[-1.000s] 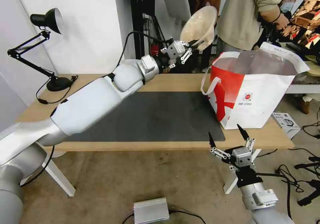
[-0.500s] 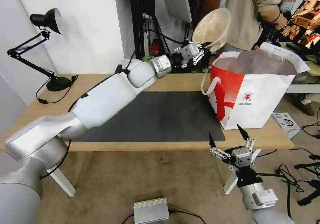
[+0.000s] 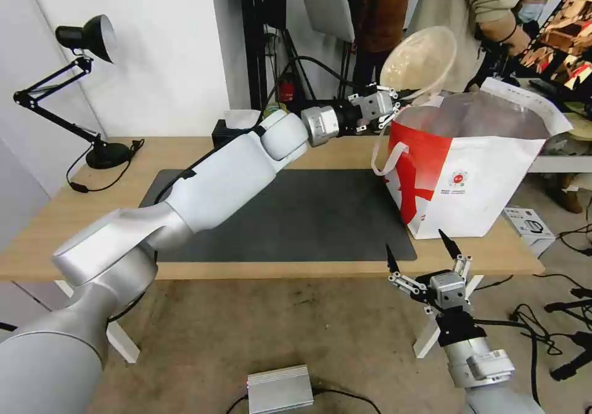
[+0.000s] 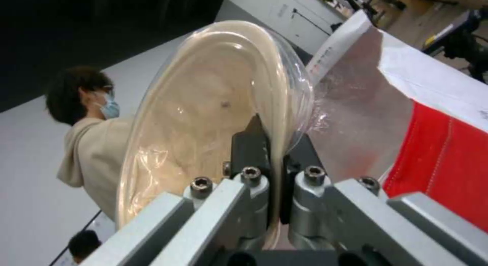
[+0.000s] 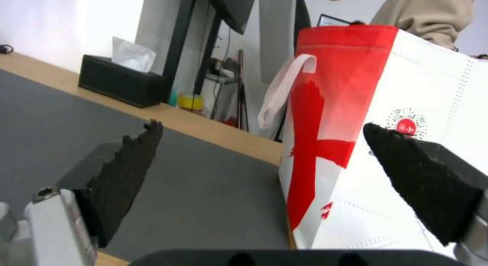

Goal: Pick up the trash from the table and place it into the takeout bag.

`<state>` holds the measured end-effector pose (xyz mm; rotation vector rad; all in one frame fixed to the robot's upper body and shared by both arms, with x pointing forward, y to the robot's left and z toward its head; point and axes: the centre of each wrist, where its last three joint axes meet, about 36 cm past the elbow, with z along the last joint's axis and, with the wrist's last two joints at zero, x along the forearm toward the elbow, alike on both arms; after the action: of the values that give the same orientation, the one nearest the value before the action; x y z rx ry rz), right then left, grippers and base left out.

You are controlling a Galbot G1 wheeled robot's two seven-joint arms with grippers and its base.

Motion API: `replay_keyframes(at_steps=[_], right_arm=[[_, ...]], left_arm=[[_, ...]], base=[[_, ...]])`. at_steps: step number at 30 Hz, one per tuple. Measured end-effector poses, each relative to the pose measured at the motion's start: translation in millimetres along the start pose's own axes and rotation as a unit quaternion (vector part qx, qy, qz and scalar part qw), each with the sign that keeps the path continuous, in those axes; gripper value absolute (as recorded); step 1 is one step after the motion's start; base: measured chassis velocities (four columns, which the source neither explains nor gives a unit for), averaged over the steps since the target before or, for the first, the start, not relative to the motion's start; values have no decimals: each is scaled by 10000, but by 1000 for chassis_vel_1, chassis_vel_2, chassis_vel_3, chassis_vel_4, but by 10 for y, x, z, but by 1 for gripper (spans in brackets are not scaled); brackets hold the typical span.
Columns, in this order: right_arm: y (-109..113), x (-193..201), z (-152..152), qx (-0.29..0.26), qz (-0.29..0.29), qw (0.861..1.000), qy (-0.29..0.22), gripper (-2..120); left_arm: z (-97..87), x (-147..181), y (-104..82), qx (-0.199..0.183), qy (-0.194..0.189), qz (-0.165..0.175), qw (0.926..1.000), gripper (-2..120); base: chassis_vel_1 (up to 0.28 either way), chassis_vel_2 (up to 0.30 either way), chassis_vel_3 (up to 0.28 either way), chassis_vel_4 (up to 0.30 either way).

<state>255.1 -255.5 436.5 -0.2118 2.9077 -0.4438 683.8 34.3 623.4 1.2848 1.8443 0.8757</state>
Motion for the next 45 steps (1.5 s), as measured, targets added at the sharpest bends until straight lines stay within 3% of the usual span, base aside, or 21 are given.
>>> replay_keyframes(at_steps=[14, 22, 28, 45], right_arm=[[0, 0, 0, 0, 0, 10000, 0, 100], [0, 0, 0, 0, 0, 10000, 1, 100], [0, 0, 0, 0, 0, 10000, 0, 100], [0, 0, 0, 0, 0, 10000, 0, 100]], left_arm=[[148, -96, -39, -492, 72, 410, 9979, 0], [194, -188, -125, -568, 82, 531, 9969, 0], [273, -251, -293, -526, 107, 650, 9964, 0], [378, -315, -298, -663, 279, 811, 9941, 0]], base=[[0, 0, 0, 0], [0, 0, 0, 0], [0, 0, 0, 0], [0, 0, 0, 0]])
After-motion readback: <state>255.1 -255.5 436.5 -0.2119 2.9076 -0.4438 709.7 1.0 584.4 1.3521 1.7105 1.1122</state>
